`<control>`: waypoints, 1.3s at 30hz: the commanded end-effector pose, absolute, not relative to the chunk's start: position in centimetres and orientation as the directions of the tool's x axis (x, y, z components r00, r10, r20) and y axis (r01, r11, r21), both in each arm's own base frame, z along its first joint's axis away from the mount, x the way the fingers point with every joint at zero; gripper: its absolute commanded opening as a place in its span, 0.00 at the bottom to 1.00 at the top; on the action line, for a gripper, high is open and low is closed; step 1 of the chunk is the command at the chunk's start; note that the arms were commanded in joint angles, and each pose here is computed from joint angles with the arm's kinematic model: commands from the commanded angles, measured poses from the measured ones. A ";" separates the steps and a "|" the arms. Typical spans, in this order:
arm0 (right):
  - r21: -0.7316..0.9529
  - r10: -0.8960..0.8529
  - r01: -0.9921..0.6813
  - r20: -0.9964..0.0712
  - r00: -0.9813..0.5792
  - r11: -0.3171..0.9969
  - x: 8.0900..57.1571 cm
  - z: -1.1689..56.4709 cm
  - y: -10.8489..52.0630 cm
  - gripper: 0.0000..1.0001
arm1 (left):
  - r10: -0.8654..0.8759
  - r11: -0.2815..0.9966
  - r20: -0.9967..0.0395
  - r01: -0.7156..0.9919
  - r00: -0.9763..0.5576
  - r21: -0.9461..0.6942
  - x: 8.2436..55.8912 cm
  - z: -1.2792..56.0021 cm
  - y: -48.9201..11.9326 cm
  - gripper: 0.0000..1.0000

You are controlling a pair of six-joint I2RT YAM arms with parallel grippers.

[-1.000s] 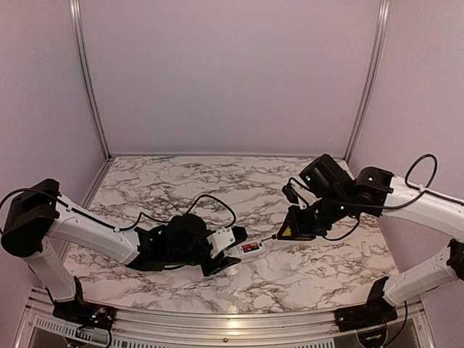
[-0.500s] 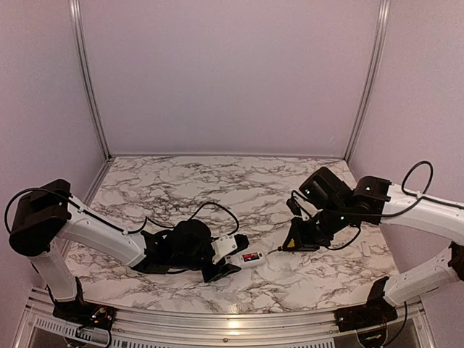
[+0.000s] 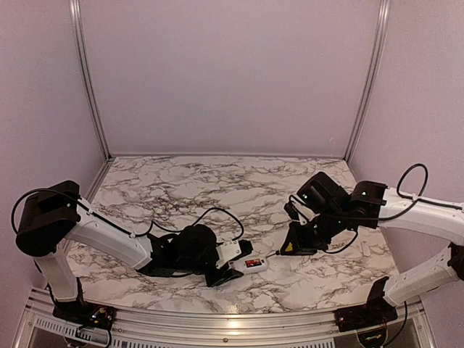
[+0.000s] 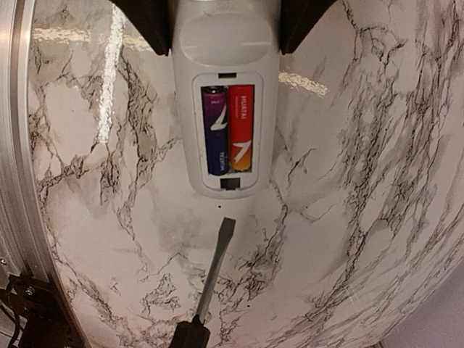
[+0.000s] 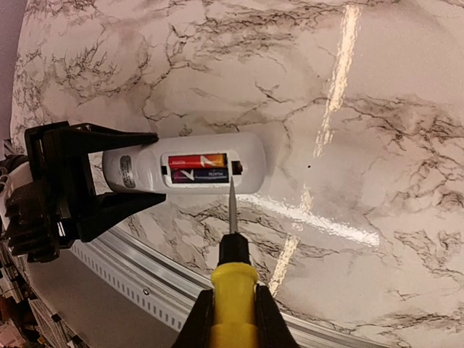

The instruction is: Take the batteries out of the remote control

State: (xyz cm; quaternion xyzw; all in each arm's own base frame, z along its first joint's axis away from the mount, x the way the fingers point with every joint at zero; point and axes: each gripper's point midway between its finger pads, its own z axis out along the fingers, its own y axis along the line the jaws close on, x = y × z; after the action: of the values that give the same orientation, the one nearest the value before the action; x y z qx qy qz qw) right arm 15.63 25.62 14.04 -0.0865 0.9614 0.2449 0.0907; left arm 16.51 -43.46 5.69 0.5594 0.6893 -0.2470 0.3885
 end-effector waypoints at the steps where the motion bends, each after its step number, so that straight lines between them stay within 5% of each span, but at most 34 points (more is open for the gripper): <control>1: 0.466 -0.137 -0.231 -0.227 -0.964 0.854 15.7 13.9 26.4 0.00 | 0.557 0.242 -0.828 0.967 -0.070 0.080 16.4 6.5 -44.9 0.00; 39: 0.434 -0.176 -0.234 -0.170 -0.970 0.870 15.1 10.8 26.2 0.00 | 0.584 0.224 -0.809 0.971 -0.067 0.081 16.1 5.5 -45.5 0.00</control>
State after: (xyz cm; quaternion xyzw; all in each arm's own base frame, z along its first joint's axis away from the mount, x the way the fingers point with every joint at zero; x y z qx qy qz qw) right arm 15.39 25.98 11.23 -0.0975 0.9655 0.2323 0.0661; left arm 16.12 -44.43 4.82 0.5657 0.6919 -0.2471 0.3744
